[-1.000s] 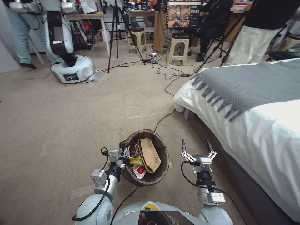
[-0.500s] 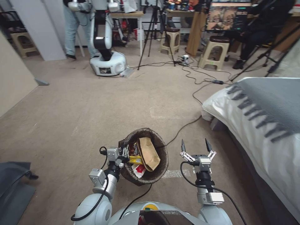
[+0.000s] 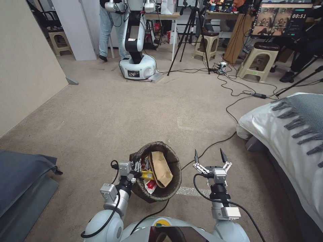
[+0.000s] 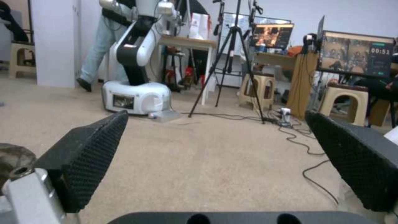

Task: Pick up the trash bin, then pick up the garbage from the floor and place it into the trash bin.

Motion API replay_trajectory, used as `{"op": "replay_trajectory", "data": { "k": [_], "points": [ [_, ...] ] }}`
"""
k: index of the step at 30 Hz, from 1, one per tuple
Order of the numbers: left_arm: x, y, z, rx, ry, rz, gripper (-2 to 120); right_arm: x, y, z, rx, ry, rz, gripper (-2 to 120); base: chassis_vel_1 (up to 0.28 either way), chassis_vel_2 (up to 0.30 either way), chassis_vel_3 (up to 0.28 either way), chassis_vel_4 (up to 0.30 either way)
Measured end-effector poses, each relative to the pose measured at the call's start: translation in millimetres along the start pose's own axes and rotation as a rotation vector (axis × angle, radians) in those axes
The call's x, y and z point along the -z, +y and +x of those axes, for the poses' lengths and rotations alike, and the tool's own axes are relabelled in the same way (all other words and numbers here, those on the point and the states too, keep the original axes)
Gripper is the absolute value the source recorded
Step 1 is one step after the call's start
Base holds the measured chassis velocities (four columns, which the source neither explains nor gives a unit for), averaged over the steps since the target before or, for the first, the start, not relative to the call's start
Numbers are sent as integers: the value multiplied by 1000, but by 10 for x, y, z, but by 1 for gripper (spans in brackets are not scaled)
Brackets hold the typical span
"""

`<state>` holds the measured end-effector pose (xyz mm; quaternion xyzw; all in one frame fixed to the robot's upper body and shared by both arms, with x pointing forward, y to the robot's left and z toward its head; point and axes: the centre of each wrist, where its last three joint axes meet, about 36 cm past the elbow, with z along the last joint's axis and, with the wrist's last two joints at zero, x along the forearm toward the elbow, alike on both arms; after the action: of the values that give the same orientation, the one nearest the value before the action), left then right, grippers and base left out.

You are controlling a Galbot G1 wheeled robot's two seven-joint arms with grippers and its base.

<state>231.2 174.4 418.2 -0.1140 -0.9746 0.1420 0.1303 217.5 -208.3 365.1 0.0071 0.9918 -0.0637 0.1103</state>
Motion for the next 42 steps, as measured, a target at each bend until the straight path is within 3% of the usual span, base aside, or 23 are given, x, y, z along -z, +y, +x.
{"op": "replay_trajectory", "data": {
  "k": [7, 16, 29, 42],
  "points": [
    [62, -27, -6, -26, 24, 118, 8, -14, 3, 8, 2, 1, 0, 100, 0, 0, 0, 0],
    [74, 147, -150, 59, 43, 274, 8, -42, 19, 54, 10, -12, 1, 100, 0, 0, 0, 0],
    [-204, 574, -387, 189, 51, 410, 8, -48, 21, 73, 23, -32, -4, 100, 0, 0, 0, 0],
    [-511, 844, -453, 210, 41, 492, 8, -51, 17, 72, 35, -43, -7, 100, 0, 0, 0, 0]
  ]
}}
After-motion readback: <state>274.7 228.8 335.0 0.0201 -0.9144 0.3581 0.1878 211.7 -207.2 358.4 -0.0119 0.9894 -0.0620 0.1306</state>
